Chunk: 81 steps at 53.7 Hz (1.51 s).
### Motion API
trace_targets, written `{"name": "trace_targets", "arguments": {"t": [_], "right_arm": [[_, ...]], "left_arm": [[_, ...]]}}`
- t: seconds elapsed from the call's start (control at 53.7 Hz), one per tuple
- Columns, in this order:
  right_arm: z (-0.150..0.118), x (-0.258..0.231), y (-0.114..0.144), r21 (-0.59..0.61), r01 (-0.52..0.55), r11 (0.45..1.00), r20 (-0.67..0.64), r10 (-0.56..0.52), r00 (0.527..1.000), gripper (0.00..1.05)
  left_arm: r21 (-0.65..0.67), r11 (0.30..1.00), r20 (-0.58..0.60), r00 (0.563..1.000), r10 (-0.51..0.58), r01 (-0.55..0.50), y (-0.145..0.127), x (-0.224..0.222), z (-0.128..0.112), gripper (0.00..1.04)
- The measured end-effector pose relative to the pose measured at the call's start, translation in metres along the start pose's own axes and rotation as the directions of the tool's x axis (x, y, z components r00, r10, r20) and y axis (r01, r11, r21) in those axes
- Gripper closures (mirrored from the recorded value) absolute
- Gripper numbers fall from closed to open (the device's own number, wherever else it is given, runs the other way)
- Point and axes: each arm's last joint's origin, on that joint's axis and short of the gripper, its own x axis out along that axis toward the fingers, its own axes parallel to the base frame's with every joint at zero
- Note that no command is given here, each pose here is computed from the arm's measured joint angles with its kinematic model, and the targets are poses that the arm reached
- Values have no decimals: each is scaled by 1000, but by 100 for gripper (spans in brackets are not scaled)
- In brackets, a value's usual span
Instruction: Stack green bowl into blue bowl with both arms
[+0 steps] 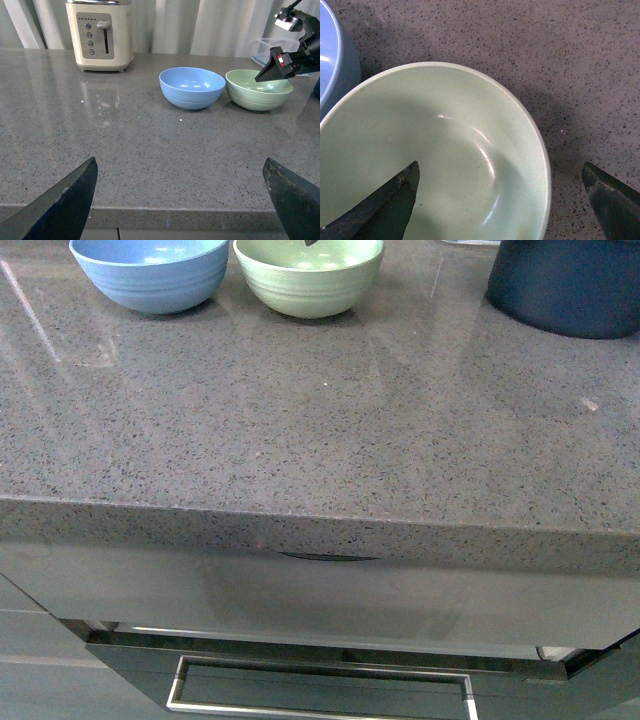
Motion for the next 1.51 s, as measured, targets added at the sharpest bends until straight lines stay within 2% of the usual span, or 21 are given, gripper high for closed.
{"name": "trace_targets", "arguments": {"t": [0.466, 0.671, 0.913, 1.025, 1.509], "right_arm": [[-10, 14, -2, 14, -25, 1000, -31, 25, 999, 11], [-10, 15, -3, 24, -35, 999, -24, 35, 999, 49], [-22, 20, -12, 67, -34, 997, -44, 37, 998, 93], [-20, 17, -15, 101, -44, 994, -30, 47, 998, 102], [-20, 9, -38, 145, 5, 989, -22, -2, 1000, 103]], "left_arm": [[0, 1000, 0, 1000, 0, 0, 0, 0, 0, 7], [0, 1000, 0, 1000, 0, 0, 0, 0, 0, 7], [0, 1000, 0, 1000, 0, 0, 0, 0, 0, 7], [0, 1000, 0, 1000, 0, 0, 0, 0, 0, 7], [0, 1000, 0, 1000, 0, 0, 0, 0, 0, 7]]}}
